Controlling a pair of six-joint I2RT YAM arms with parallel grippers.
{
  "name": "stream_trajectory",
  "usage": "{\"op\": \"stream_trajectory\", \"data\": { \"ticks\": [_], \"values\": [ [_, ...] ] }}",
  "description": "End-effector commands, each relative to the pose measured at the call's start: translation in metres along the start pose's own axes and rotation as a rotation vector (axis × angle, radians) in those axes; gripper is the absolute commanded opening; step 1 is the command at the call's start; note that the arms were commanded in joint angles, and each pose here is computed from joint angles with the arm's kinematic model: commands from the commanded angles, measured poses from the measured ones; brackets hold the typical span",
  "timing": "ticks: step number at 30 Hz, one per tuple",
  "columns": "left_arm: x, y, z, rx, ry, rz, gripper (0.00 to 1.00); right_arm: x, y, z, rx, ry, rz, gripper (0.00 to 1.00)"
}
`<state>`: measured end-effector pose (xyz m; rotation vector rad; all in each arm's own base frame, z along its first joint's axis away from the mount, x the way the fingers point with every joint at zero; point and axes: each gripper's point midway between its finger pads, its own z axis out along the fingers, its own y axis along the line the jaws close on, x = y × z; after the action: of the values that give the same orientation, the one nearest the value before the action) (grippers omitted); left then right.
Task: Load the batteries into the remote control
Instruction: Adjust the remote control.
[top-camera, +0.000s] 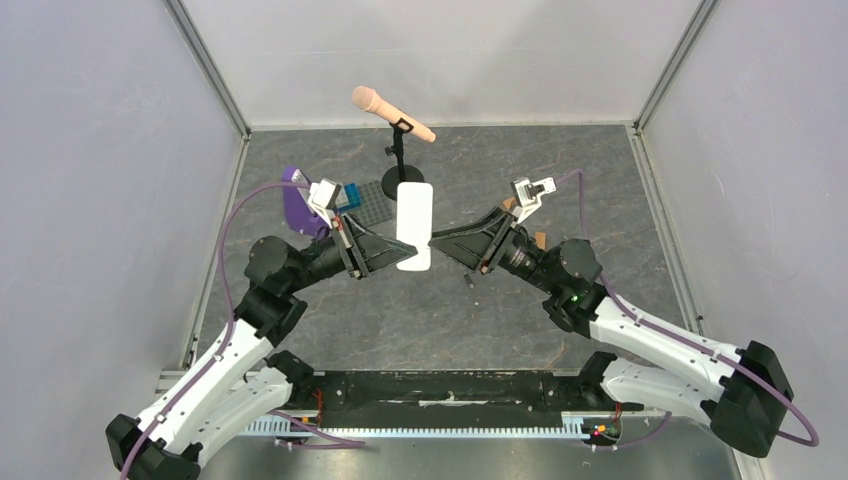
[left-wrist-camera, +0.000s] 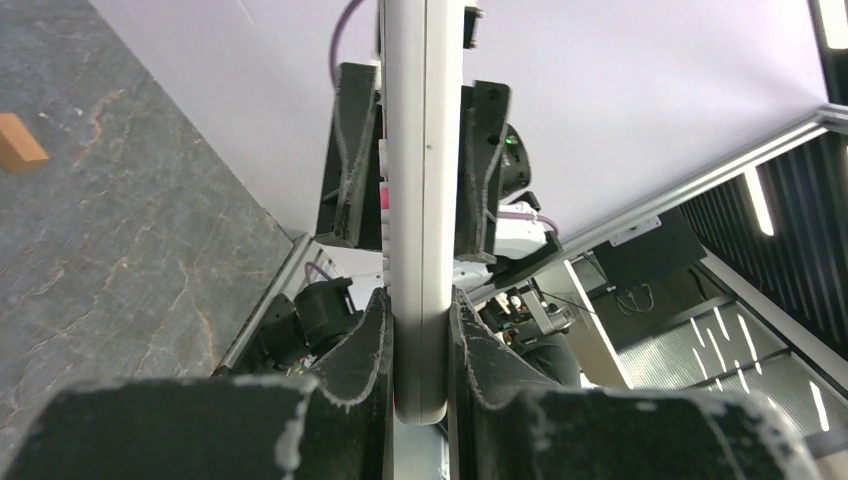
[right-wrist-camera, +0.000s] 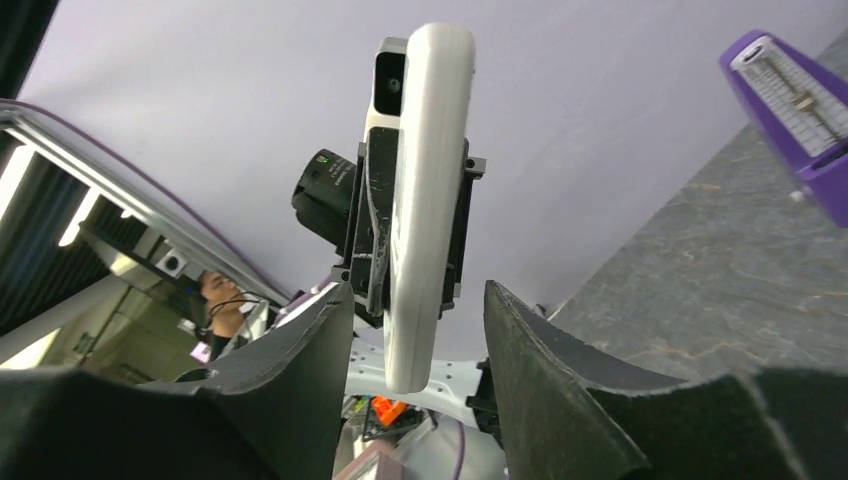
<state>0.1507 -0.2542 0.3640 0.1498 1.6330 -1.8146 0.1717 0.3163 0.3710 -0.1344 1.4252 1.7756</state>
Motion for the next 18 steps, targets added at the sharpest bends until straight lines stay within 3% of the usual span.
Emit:
{"op": "stream_trajectory", "data": {
  "ticks": [1, 7, 11, 17, 18],
  "values": [
    [-0.002, -0.031, -0.007, 0.112, -0.010, 0.029, 0.02, -0.005, 0.027, 0.004, -0.125, 0.002, 0.026, 0.52],
    [0.003, -0.034, -0.007, 0.122, 0.030, 0.030, 0.02, -0.001, 0.028, 0.012, -0.151, 0.032, 0.014, 0.44],
    [0.006, -0.030, -0.008, 0.106, 0.045, 0.034, 0.02, 0.000, 0.029, 0.013, -0.161, 0.036, 0.030, 0.33],
    [0.011, -0.028, -0.011, 0.102, 0.059, 0.040, 0.02, 0.003, 0.023, 0.014, -0.146, 0.045, 0.038, 0.09],
    [0.013, -0.028, -0.012, 0.103, 0.063, 0.041, 0.07, 0.004, 0.023, 0.014, -0.148, 0.049, 0.038, 0.03]
  ]
}}
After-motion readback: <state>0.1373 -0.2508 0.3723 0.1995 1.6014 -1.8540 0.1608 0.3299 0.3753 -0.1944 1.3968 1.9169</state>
